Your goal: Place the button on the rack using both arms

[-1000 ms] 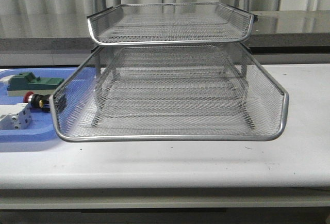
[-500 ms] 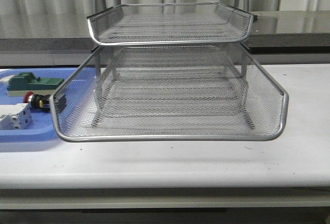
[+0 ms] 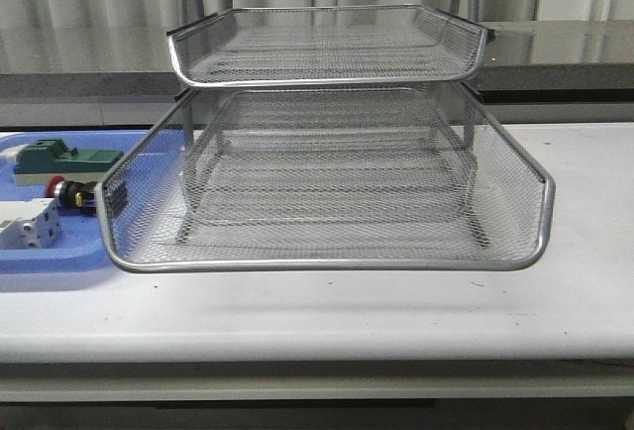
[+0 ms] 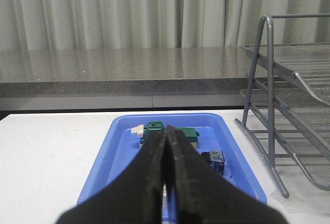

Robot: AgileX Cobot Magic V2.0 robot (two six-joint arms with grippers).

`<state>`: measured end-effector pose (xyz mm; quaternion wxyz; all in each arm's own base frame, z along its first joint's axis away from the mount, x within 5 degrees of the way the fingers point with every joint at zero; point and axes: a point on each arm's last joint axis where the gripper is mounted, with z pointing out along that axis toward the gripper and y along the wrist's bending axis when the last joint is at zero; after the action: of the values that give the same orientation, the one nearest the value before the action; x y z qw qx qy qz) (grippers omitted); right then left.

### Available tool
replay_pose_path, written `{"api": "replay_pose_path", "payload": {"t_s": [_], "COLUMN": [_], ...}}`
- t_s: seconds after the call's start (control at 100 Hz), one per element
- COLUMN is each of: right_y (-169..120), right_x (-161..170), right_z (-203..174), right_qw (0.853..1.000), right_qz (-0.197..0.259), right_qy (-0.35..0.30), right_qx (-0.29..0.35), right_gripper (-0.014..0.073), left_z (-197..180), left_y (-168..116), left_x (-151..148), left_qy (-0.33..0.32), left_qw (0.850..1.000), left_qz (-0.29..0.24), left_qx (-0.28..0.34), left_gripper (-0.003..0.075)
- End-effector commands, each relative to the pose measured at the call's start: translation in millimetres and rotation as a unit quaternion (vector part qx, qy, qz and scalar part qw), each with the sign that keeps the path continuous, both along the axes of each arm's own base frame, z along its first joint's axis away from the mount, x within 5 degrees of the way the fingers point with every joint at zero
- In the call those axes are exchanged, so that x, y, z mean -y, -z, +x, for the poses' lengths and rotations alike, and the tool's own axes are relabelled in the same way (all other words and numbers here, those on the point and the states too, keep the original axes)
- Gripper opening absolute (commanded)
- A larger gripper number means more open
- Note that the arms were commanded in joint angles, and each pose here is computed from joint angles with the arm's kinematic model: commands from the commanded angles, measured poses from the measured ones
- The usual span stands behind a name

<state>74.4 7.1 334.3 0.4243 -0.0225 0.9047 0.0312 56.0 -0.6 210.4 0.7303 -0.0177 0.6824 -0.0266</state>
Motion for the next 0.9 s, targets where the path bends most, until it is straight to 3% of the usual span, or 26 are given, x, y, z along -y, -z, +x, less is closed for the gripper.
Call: {"api": "replay_pose_path", "payload": {"t_s": [0.0,0.62,0.89], "right_y": [-14.2,-14.2,-14.2], "right_x": [0.6,0.6,0.6], "right_z": [2.0,2.0,2.0], "right_qw": [0.999,0.999,0.999], "right_qz": [-0.001,-0.001,-0.001], "right_qy": [0.003,0.003,0.003], "right_qx": [0.043,0.043,0.043], "right_gripper": [-0.0068,-0.0068,-0.0068], "left_z": [-1.7,-1.9,-5.7], "left_y": [2.7,1.5,-24.7], "left_x": [-0.2,-0.2,-0.3], "left_qy": [-0.001,-0.001,-0.001], "left_qw": [0.999,0.999,0.996], "left_qz": [-0.006,-0.007,-0.008], "left_qx": [0.039,0.046,0.085], "left_gripper": [-0.002,-0.002,-0.002]}}
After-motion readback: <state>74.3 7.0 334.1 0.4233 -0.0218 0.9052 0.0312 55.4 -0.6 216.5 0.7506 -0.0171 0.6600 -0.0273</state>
